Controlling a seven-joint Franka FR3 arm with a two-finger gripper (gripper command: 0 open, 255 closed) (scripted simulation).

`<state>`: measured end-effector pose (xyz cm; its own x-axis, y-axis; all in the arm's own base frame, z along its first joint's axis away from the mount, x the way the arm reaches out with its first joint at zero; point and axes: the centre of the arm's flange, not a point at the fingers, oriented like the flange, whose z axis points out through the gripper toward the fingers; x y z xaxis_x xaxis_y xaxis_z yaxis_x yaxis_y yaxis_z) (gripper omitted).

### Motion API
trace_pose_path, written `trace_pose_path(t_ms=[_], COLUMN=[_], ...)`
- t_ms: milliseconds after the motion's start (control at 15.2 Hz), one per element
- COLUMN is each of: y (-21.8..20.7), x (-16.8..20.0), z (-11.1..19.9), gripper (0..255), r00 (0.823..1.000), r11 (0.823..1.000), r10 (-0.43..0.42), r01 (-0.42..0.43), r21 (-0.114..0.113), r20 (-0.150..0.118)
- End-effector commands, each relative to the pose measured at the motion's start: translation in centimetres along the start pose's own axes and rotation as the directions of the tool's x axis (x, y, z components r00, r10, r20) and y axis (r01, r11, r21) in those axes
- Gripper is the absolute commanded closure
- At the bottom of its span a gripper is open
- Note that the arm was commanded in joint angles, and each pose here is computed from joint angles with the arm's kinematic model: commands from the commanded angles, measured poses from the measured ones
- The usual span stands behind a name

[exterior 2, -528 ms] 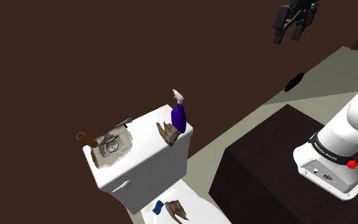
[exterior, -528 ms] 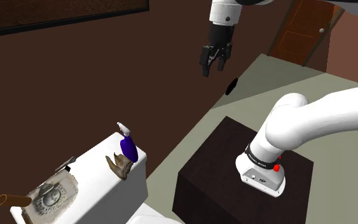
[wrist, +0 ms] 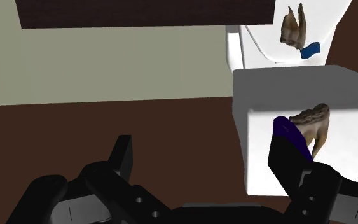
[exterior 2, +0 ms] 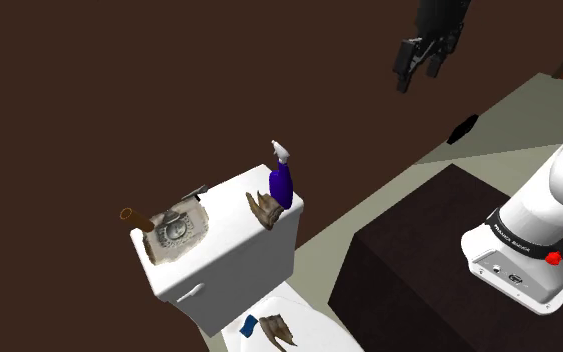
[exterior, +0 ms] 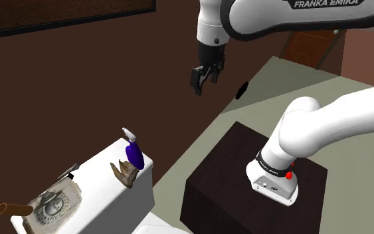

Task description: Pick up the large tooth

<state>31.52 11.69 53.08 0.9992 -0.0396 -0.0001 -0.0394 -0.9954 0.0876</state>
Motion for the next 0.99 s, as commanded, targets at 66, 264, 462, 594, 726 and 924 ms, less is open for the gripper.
trace_pose_path(t_ms=[66, 264, 462, 594, 726, 924], y=[-5.1, -9.8, -14.4, -17.2, -20.0, -24.0], x=[0.2, 0.1, 0.0, -0.2, -0.4, -0.7], z=[1.4, 3.4, 5.7, 7.4, 9.3, 12.5], gripper=[0, 0, 0, 0, 0, 0], r00=[0.998, 0.991, 0.98, 0.97, 0.958, 0.937], r11=[0.996, 0.983, 0.961, 0.942, 0.919, 0.878], r10=[-0.048, -0.098, -0.151, -0.188, -0.226, -0.284], r01=[0.044, 0.081, 0.114, 0.133, 0.15, 0.17], r21=[-0.082, -0.167, -0.253, -0.309, -0.365, -0.447], r20=[-0.05, -0.094, -0.132, -0.155, -0.176, -0.202])
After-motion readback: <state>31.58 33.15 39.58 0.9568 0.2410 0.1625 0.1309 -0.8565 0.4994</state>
